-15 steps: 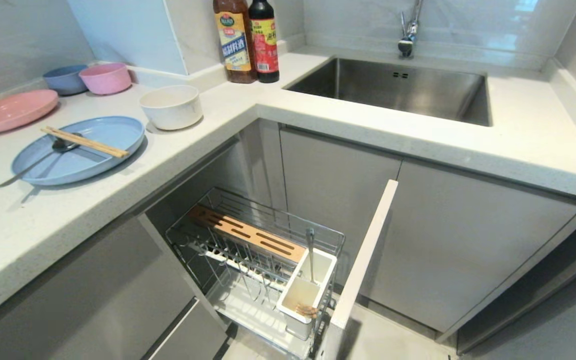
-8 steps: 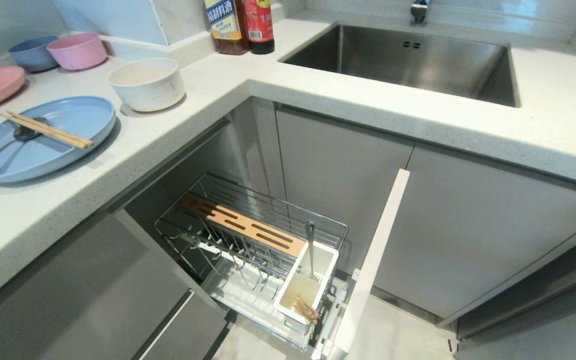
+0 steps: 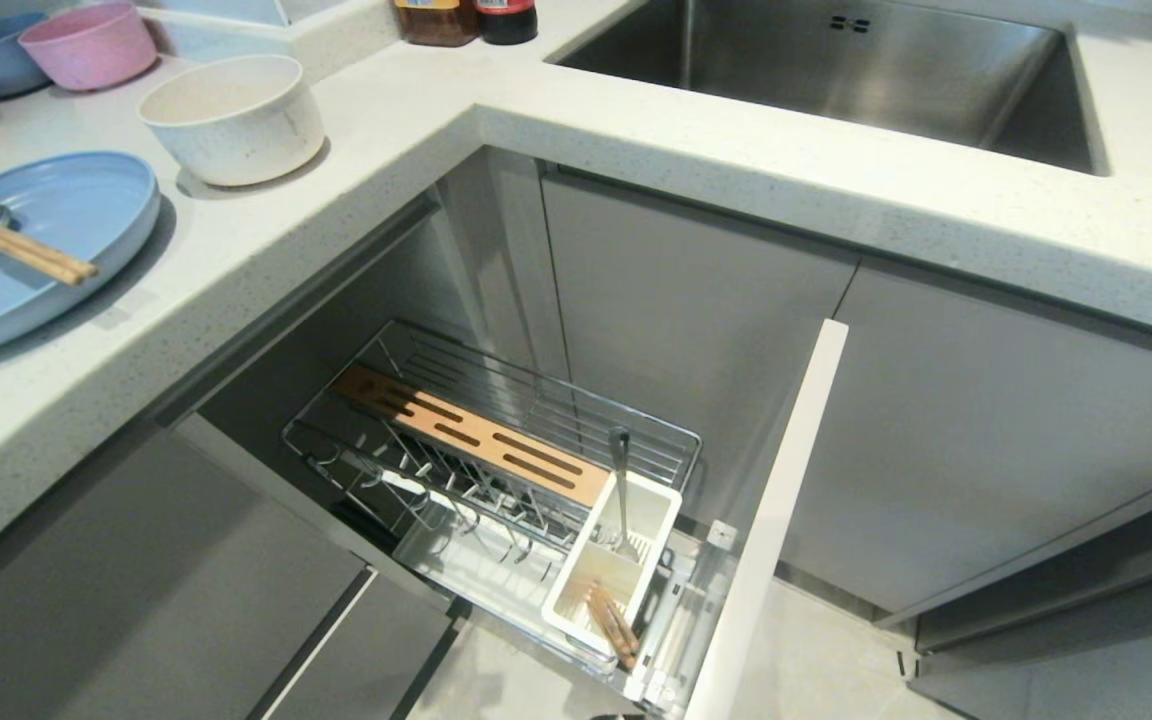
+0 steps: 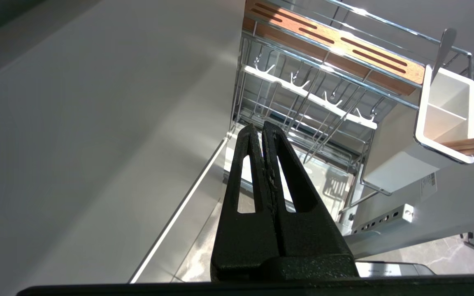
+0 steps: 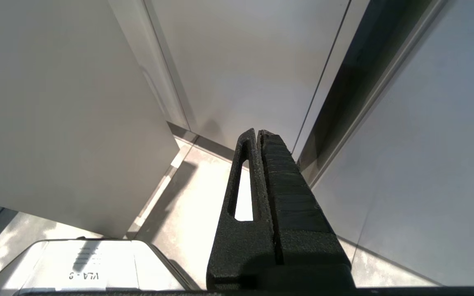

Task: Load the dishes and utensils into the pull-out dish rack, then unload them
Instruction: Pick up the bowl and place it in the cupboard

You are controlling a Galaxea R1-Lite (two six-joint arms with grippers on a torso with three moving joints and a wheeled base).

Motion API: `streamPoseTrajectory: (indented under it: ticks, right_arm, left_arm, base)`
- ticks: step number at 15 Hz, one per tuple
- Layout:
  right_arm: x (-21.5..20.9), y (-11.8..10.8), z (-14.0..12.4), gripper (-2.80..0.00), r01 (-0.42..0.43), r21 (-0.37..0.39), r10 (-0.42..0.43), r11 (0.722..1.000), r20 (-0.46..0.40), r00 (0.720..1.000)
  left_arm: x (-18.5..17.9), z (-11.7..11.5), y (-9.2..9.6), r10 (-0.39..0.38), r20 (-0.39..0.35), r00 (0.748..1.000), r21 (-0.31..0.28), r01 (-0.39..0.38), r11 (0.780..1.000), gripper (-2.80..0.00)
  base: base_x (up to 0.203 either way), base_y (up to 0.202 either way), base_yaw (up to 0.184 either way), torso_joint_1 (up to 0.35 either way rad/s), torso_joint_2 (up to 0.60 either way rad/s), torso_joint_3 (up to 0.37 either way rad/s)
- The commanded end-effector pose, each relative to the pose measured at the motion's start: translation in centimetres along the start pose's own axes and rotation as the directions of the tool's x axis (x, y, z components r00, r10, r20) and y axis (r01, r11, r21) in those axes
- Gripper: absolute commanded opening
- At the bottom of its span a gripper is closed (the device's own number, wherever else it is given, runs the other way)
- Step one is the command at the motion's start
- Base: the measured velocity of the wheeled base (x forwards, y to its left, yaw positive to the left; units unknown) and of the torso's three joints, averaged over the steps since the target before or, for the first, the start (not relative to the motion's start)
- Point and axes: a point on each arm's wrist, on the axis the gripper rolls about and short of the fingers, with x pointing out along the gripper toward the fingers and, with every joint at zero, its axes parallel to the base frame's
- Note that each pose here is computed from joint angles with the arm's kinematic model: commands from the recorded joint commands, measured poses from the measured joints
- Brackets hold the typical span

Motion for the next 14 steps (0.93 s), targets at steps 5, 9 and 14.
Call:
streamPoseTrajectory:
  ticks: [5,9,14]
  right_arm:
    - [0.0,0.0,0.0,-2.80,0.000,0.000,0.000,1.000,-0.001,1.000]
    - [0.0,0.0,0.0,-2.80,0.000,0.000,0.000,1.000,-0.002,1.000]
    - [0.0,0.0,0.0,-2.80,0.000,0.000,0.000,1.000,-0.002,1.000]
  left_arm:
    - [0.1,-0.3,0.0,0.001,-0.011,1.000,-0.001,-0.001,1.000,-2.80]
    - [0.1,0.4,-0.1,-0.014,0.075,0.997,0.027,0.012,1.000,-2.80]
    - [-2.3,6.2,-1.4,-0.447,0.269,0.853,0.166,0.416,0.894,-2.80]
  base:
    - [0.000,0.000,0.000,0.000,0.00,0.000]
    - [0.000,0.000,0.000,0.000,0.00,0.000]
    - [0.000,0.000,0.000,0.000,0.00,0.000]
